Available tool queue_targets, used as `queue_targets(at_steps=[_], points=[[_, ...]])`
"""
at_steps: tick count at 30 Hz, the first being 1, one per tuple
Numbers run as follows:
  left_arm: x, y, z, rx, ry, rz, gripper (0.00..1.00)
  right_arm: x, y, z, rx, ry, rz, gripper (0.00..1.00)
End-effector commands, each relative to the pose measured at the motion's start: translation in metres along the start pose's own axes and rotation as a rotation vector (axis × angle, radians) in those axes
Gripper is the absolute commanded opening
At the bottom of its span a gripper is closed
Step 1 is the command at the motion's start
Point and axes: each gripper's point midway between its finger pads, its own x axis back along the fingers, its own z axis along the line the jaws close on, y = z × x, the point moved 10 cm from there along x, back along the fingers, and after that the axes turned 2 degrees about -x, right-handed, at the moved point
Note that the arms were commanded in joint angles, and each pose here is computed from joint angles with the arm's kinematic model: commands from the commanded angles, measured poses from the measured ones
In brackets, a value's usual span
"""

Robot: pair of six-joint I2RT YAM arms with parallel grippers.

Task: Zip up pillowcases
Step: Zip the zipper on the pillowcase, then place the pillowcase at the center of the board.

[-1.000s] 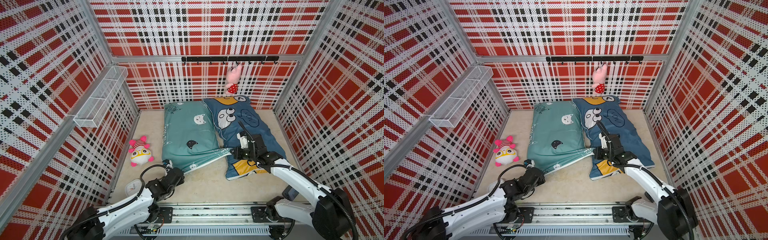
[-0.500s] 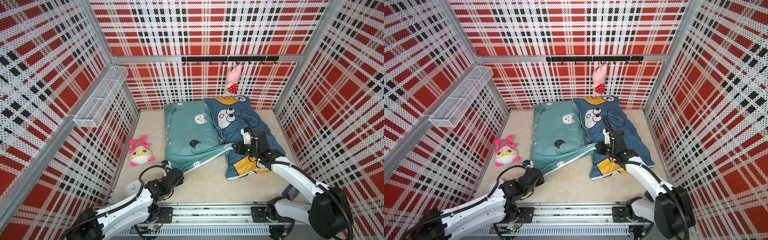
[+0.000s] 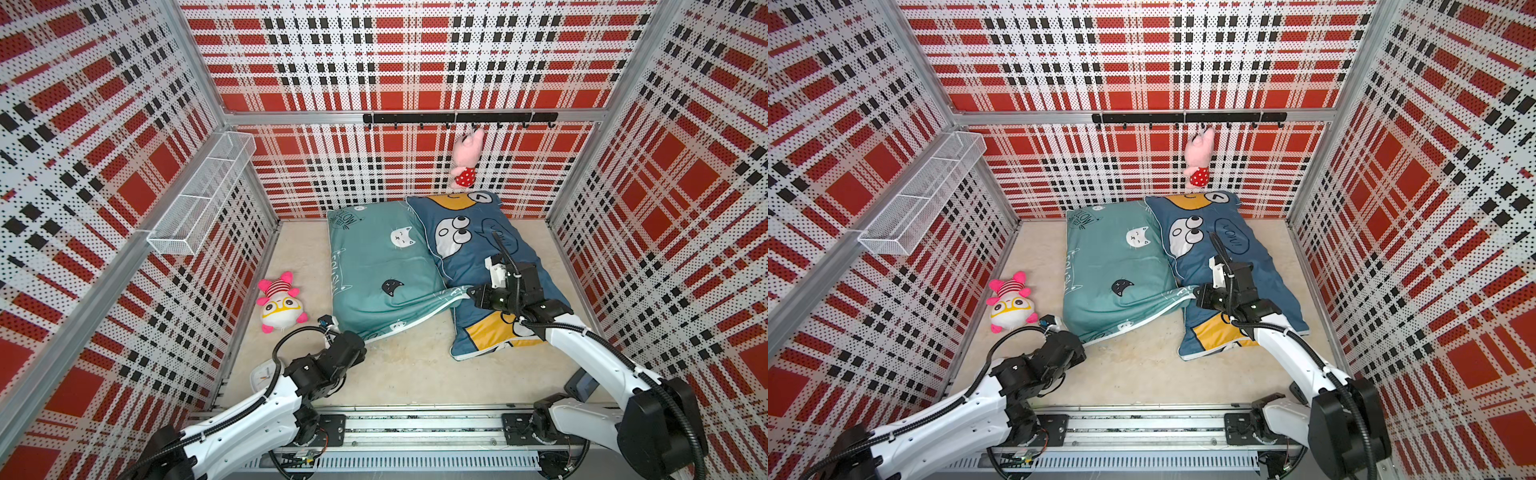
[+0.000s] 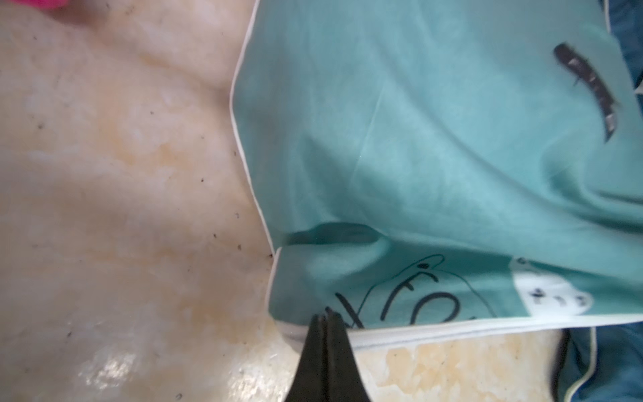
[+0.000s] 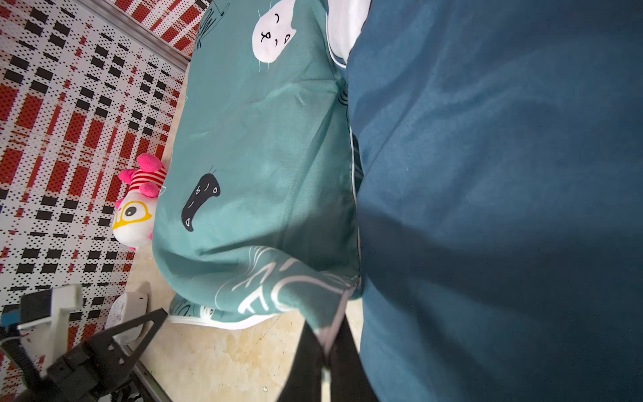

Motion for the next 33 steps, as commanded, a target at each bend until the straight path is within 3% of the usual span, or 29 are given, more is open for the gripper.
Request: queue_targets(at_steps=[1,4,5,9,11,12,19,27,30,33], points=[[0.011,0.022,-0.009,0.0,-0.001,-0.081,0.08,0.008,-0.019,0.01,0.056,0.026,0.063,0.0],[0.017,0.039,-0.015,0.002,-0.027,-0.135,0.16,0.011,-0.035,0.02,0.08,0.036,0.132,0.0],[0.019,0.045,-0.017,0.001,-0.033,-0.156,0.2,0.014,-0.039,0.024,0.1,0.028,0.149,0.06],[0.025,0.067,-0.021,-0.01,-0.03,-0.219,0.4,0.041,-0.027,0.031,0.166,-0.065,0.088,0.7],[0.028,0.078,-0.023,-0.024,-0.026,-0.256,0.49,0.055,-0.012,0.027,0.183,-0.129,0.047,0.93],[0.029,0.084,-0.025,-0.031,-0.02,-0.284,0.52,0.061,-0.001,0.023,0.184,-0.162,0.015,1.0],[0.011,0.112,-0.025,-0.053,0.015,-0.393,0.67,0.092,0.091,-0.058,0.058,-0.383,-0.241,1.0],[0.003,0.123,-0.024,-0.038,-0.035,-0.444,0.71,0.056,0.138,-0.151,-0.061,-0.381,-0.23,1.0],[-0.002,0.126,-0.024,-0.067,-0.009,-0.436,0.73,0.024,0.144,-0.169,-0.11,-0.285,-0.149,1.0],[-0.004,0.134,-0.02,-0.089,0.04,-0.437,0.73,0.003,0.141,-0.175,-0.13,-0.211,-0.156,1.0]])
